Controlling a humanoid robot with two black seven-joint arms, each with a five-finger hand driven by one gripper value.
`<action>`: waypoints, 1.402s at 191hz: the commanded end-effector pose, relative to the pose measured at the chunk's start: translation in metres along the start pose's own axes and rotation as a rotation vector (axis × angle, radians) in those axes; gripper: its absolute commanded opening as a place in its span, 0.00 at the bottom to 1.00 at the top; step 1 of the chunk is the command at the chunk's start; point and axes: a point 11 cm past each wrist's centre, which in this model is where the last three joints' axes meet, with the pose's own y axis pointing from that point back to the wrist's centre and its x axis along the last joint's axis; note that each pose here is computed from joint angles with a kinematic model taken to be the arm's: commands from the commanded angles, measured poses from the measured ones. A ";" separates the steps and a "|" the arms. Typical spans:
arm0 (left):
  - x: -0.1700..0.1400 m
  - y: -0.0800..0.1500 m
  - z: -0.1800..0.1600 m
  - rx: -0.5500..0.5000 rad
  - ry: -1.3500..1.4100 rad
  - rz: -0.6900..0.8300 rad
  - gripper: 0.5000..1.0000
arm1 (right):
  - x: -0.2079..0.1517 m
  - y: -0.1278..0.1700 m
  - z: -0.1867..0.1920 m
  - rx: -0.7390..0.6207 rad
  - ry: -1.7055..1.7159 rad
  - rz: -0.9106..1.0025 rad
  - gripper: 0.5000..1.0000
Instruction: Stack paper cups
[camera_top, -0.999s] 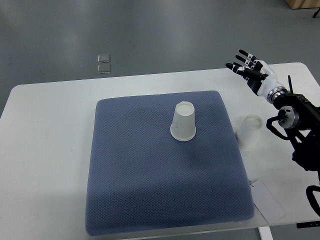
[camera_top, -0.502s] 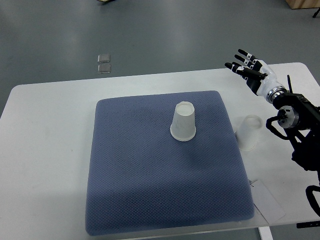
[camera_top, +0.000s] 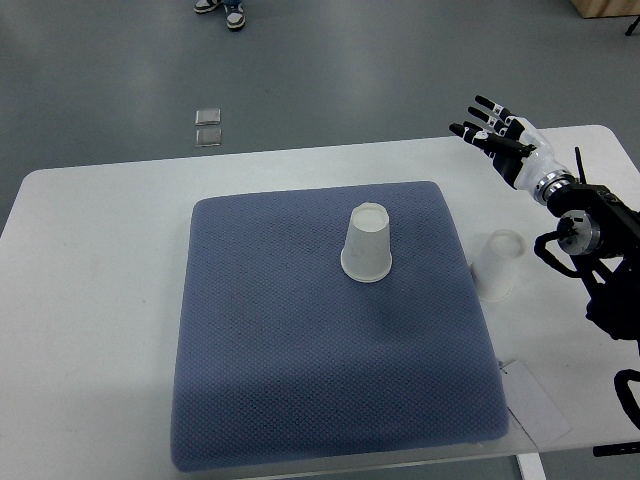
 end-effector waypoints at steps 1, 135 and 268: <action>0.000 0.000 0.000 -0.001 0.000 0.000 1.00 | 0.003 0.000 -0.004 0.006 0.006 0.004 0.84; 0.000 0.000 0.000 0.001 0.000 0.000 1.00 | 0.032 0.017 -0.106 0.120 0.332 -0.056 0.84; 0.000 0.000 0.000 -0.001 0.000 0.000 1.00 | 0.048 0.080 -0.176 -0.097 1.274 -0.314 0.83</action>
